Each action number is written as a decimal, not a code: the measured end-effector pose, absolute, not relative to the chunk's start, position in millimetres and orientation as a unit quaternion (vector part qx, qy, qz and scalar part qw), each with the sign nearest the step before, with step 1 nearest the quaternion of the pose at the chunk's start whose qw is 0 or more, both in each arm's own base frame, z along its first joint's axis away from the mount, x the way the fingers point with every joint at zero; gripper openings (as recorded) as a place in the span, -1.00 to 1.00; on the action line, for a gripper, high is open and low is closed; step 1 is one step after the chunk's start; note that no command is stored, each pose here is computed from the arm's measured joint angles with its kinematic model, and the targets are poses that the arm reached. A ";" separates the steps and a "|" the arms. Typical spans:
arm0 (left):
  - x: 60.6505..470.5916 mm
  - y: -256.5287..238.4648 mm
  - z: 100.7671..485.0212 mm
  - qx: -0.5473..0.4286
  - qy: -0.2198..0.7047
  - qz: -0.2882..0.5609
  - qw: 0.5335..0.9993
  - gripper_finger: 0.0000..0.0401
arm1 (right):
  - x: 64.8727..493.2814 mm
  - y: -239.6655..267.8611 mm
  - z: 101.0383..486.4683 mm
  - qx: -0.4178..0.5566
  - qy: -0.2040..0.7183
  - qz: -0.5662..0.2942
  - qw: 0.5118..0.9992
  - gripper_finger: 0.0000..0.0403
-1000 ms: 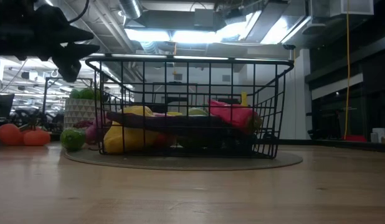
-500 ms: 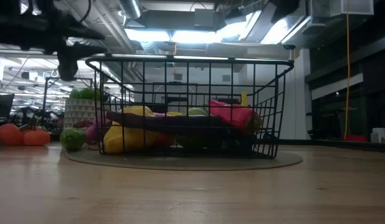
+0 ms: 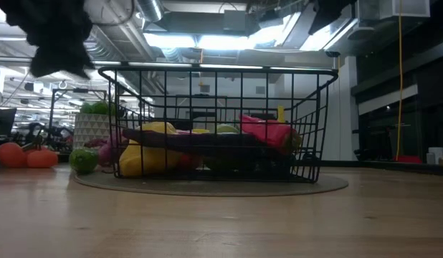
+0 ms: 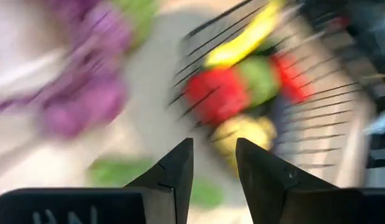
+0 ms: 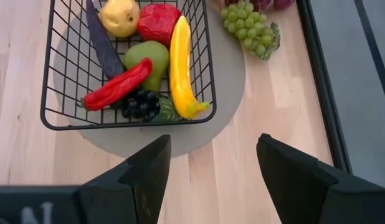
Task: Build produce basket
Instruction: Put the orange tangerines into the black wire basket
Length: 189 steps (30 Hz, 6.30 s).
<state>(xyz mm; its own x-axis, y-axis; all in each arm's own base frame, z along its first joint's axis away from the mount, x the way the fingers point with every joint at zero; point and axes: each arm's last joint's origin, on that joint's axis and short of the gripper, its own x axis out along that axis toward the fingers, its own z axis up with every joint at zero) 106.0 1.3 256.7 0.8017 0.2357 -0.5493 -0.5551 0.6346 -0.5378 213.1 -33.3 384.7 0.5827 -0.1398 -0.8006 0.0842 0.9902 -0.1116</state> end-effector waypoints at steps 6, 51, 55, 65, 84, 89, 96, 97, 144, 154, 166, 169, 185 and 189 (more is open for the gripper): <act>113.1 2.7 235.9 -0.387 0.310 0.345 0.797 -0.42 | 214.7 -33.5 385.9 -0.031 0.443 -0.064 0.893 0.18; 137.3 13.2 220.7 -0.360 0.452 0.531 0.620 -0.42 | 215.4 -33.5 386.7 -0.031 0.438 -0.065 0.896 0.18; 140.5 13.1 210.2 -0.348 0.469 0.541 0.605 -0.42 | 215.4 -33.5 386.8 -0.030 0.438 -0.065 0.896 0.18; 152.3 13.1 193.5 -0.324 0.503 0.555 0.578 -0.42 | 215.3 -33.5 386.8 -0.030 0.439 -0.065 0.896 0.18; 157.8 14.7 185.8 -0.292 0.507 0.574 0.572 -0.42 | 214.7 -33.4 386.3 -0.030 0.443 -0.065 0.894 0.18; 157.8 13.9 185.6 -0.301 0.515 0.568 0.567 -0.42 | 214.7 -33.4 386.2 -0.030 0.443 -0.065 0.894 0.18; 157.8 14.2 185.7 -0.297 0.512 0.571 0.569 -0.56 | 214.7 -33.4 386.2 -0.030 0.443 -0.065 0.894 0.18; 157.8 14.3 185.7 -0.297 0.512 0.571 0.569 -0.60 | 214.7 -33.4 386.2 -0.030 0.443 -0.065 0.894 0.18; 243.9 -71.6 325.2 -0.011 0.162 0.345 0.924 -0.87 | 214.3 -33.4 385.8 -0.030 0.446 -0.064 0.892 0.18; 244.9 -72.7 324.8 -0.008 0.175 0.321 0.931 -0.87 | 214.3 -33.4 385.7 -0.030 0.446 -0.064 0.892 0.18; 245.0 -73.1 324.3 -0.011 0.180 0.312 0.933 -0.85 | 214.3 -33.4 385.7 -0.029 0.446 -0.064 0.892 0.18; 244.4 -75.5 322.1 -0.021 0.194 0.288 0.937 -0.85 | 214.3 -33.4 385.7 -0.029 0.446 -0.064 0.892 0.18; 188.8 -115.2 294.3 -0.234 0.359 0.225 0.875 -0.63 | 214.1 -33.4 385.4 -0.029 0.447 -0.064 0.892 0.18; 190.2 -124.4 289.5 -0.208 0.368 0.206 0.883 -0.64 | 214.2 -33.4 385.5 -0.029 0.447 -0.064 0.892 0.18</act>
